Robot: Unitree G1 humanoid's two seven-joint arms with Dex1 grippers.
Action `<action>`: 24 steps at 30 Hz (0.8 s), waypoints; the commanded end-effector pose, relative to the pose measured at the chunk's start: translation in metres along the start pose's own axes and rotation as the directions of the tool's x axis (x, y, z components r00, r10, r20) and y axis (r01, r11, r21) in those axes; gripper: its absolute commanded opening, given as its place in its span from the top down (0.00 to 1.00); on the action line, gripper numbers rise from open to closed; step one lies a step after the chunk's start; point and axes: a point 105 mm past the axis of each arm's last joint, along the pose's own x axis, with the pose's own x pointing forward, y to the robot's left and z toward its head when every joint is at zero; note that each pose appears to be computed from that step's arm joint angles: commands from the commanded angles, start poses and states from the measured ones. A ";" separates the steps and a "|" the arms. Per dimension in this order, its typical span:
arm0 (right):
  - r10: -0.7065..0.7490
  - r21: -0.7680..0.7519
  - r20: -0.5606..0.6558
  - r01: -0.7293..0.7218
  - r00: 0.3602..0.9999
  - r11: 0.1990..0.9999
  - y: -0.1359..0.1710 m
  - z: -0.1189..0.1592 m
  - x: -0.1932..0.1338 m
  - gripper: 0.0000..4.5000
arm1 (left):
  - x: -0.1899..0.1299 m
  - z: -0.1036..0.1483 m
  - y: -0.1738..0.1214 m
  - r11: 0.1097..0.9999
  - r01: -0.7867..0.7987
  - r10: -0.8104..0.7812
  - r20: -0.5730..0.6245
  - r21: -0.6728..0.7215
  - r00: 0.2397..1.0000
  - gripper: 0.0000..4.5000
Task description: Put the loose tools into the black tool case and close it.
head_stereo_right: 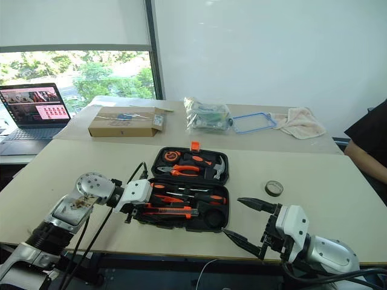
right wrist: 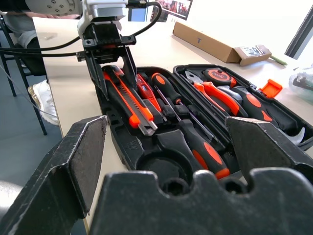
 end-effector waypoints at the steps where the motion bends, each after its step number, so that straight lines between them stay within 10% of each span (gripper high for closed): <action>1: -0.001 -0.036 0.034 0.002 0.999 0.999 -0.001 0.009 0.002 0.00 | 0.013 -0.006 -0.004 0.998 0.052 -0.051 -0.037 0.022 0.998 0.61; 18: 0.002 -0.032 0.041 -0.001 0.999 0.999 -0.004 0.005 0.008 0.00 | 0.026 -0.007 -0.010 0.986 0.157 -0.158 0.018 0.063 0.987 0.61; 19: 0.003 -0.033 0.040 -0.002 0.999 0.999 -0.005 0.004 0.008 0.00 | 0.027 -0.006 -0.010 0.985 0.159 -0.161 0.027 0.062 0.987 0.39; 24: 0.004 -0.036 0.038 -0.003 0.999 0.999 -0.008 0.002 0.009 0.00 | 0.017 0.023 0.005 0.992 0.093 -0.109 0.201 0.087 0.973 0.11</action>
